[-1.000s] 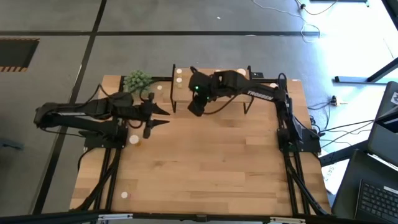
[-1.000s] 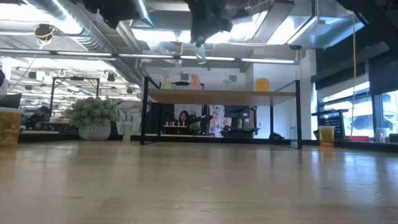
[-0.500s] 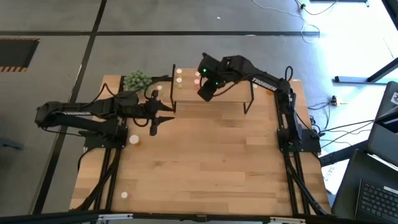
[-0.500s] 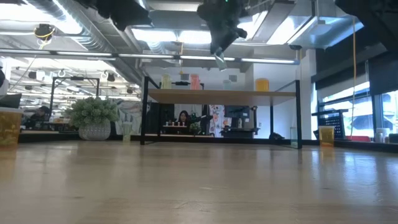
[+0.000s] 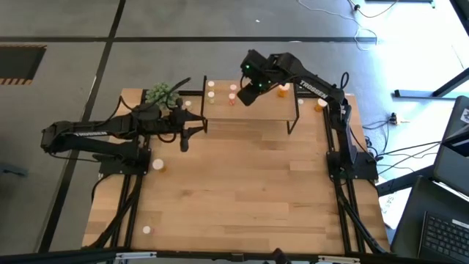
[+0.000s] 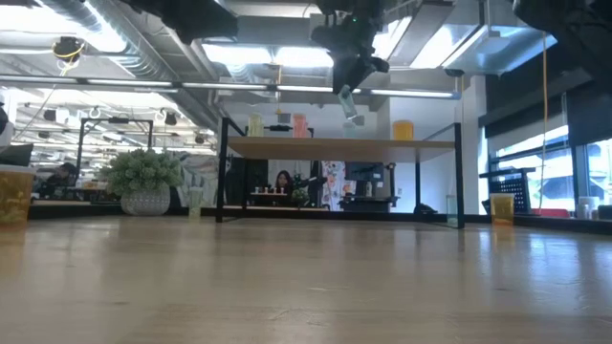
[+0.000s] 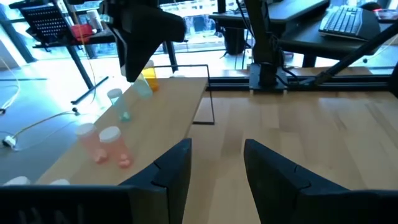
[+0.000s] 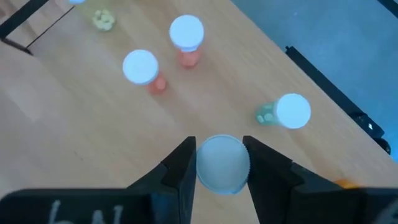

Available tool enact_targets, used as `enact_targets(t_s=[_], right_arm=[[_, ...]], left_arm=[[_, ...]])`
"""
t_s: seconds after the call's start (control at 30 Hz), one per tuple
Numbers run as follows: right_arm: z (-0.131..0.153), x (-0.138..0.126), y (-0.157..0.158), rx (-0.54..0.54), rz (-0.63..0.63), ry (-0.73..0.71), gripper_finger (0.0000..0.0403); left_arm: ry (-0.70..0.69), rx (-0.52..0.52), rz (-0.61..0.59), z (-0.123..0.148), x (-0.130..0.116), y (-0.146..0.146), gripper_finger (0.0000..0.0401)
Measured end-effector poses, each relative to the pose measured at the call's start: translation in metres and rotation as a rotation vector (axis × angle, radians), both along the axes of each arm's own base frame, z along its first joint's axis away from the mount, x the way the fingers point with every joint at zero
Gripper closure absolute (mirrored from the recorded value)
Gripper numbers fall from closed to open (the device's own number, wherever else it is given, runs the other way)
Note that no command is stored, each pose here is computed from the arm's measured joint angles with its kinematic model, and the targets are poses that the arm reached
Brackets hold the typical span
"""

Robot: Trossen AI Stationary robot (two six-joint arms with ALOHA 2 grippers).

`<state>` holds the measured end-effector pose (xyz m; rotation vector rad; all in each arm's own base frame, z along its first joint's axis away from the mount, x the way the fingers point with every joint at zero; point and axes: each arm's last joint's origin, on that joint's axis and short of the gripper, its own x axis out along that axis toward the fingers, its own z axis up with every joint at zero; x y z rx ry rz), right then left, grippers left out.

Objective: Pick and place medicine bottles onto shelf by color
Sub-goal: Put the bottom blue pill bottle on the shelf aligned with the other blue pill bottle

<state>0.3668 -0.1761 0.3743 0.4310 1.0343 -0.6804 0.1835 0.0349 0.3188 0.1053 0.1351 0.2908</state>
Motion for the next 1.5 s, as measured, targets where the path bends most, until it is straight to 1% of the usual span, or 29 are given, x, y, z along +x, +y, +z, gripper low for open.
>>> enact_targets(t_s=[0.13,0.37,0.57,0.67,0.8,0.97,1.07,1.27,1.37,1.5], right_arm=[[-0.002,0.002,-0.001,0.000,-0.005,-0.007,0.0283],[-0.025,0.007,-0.001,0.027,0.003,0.053,0.0283],[-0.037,0.017,-0.004,0.044,0.045,-0.009,0.0283],[-0.037,0.018,-0.005,0.033,0.045,-0.015,0.0283],[-0.037,0.017,-0.006,-0.009,0.027,0.006,0.0283],[-0.037,0.017,-0.006,-0.012,0.046,0.015,0.0283],[-0.038,0.014,-0.005,0.001,0.051,0.038,0.0283],[-0.042,0.004,0.002,0.072,0.064,0.147,0.0283],[-0.041,0.008,0.002,0.084,0.098,0.103,0.0283],[-0.039,0.013,0.001,0.064,0.106,0.055,0.0283]], left_arm=[[-0.001,0.006,-0.001,0.000,0.000,0.000,0.0259],[-0.001,0.009,-0.001,0.000,0.000,0.000,0.0259],[-0.001,0.009,-0.001,0.000,0.000,0.000,0.0259],[-0.001,0.009,-0.001,0.000,0.000,0.000,0.0259],[-0.001,0.009,-0.001,0.000,0.000,0.000,0.0259],[-0.001,0.009,-0.001,0.000,0.000,0.000,0.0259],[0.000,0.009,-0.001,0.000,0.000,0.000,0.0259],[-0.001,0.009,-0.001,0.000,0.000,0.000,0.0259],[0.001,0.015,-0.002,0.000,0.000,0.000,0.0259],[0.006,0.032,-0.004,0.000,0.000,0.000,0.0259]])
